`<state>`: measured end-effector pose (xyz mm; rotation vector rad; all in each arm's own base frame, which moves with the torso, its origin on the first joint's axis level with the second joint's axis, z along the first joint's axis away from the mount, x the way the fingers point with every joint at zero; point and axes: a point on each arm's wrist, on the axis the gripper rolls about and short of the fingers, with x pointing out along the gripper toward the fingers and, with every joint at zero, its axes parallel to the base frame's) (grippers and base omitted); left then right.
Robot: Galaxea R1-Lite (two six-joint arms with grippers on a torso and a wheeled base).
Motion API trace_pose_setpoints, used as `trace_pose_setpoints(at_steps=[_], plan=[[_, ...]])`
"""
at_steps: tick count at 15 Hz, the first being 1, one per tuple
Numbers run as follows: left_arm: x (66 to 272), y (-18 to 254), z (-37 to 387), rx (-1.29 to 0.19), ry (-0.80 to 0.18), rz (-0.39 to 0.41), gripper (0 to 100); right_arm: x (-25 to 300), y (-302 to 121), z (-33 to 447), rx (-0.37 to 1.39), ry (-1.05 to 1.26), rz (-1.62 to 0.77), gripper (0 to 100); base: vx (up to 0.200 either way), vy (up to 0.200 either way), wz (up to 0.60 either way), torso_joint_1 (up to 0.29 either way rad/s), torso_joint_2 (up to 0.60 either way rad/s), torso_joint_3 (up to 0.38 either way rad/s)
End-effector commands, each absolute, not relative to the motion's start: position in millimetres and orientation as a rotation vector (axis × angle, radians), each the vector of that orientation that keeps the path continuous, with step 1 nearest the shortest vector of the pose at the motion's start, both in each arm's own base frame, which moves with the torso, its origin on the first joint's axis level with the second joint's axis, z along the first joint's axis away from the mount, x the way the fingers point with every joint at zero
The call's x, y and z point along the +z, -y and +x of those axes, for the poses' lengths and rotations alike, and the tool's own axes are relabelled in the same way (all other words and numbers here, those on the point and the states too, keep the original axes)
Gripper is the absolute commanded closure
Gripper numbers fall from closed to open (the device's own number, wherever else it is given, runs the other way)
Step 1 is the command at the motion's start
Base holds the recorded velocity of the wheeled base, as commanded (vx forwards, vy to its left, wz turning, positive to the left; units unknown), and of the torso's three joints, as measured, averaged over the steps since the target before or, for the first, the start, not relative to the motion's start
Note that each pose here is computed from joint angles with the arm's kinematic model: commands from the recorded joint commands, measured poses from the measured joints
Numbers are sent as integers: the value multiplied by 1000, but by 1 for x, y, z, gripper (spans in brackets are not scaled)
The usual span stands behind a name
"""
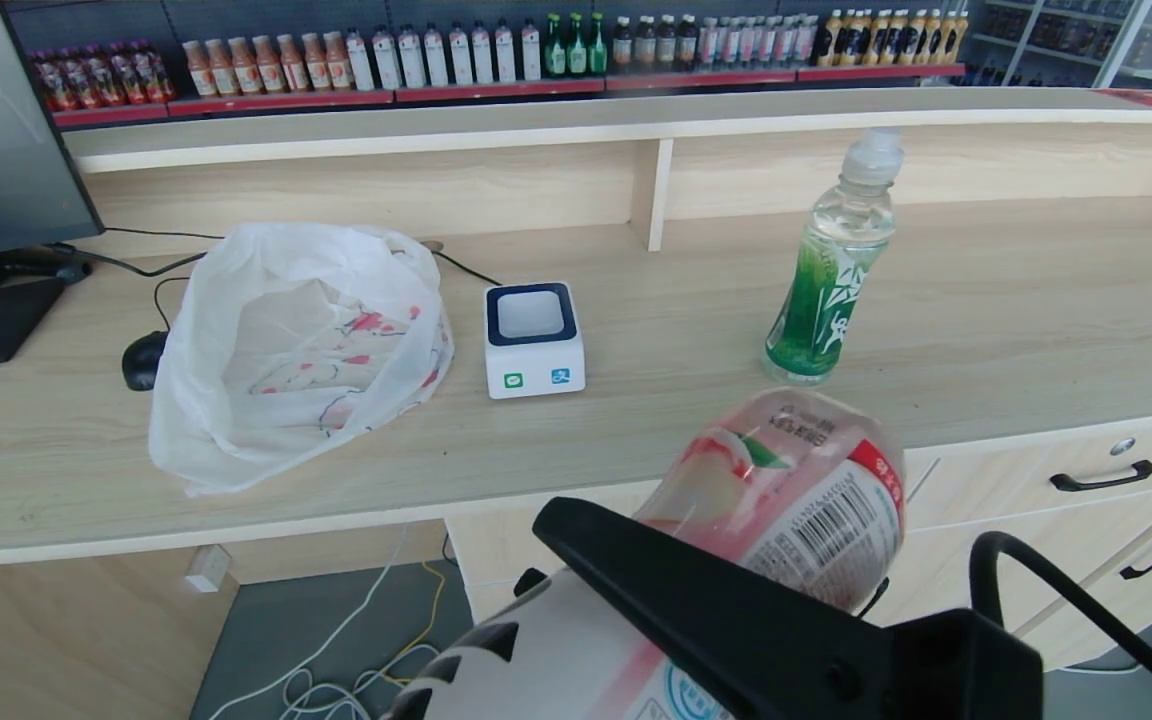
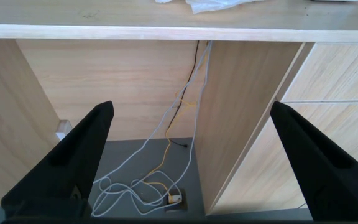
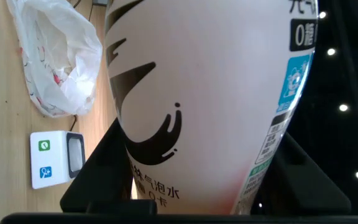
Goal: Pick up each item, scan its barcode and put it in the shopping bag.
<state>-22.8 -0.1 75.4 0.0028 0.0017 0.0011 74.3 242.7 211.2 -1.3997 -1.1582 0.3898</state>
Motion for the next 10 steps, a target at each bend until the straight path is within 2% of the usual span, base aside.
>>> trace_pose_setpoints(at_steps=[1,10], plan=[[75,0,-23,2,-2,3,0,212,-242,73,390,1162,-1395,100,0,0,0,0,0,0],[75,0,-23,2,-2,3,0,209,-240,72,418,1147,-1378,100,0,0,0,0,0,0]])
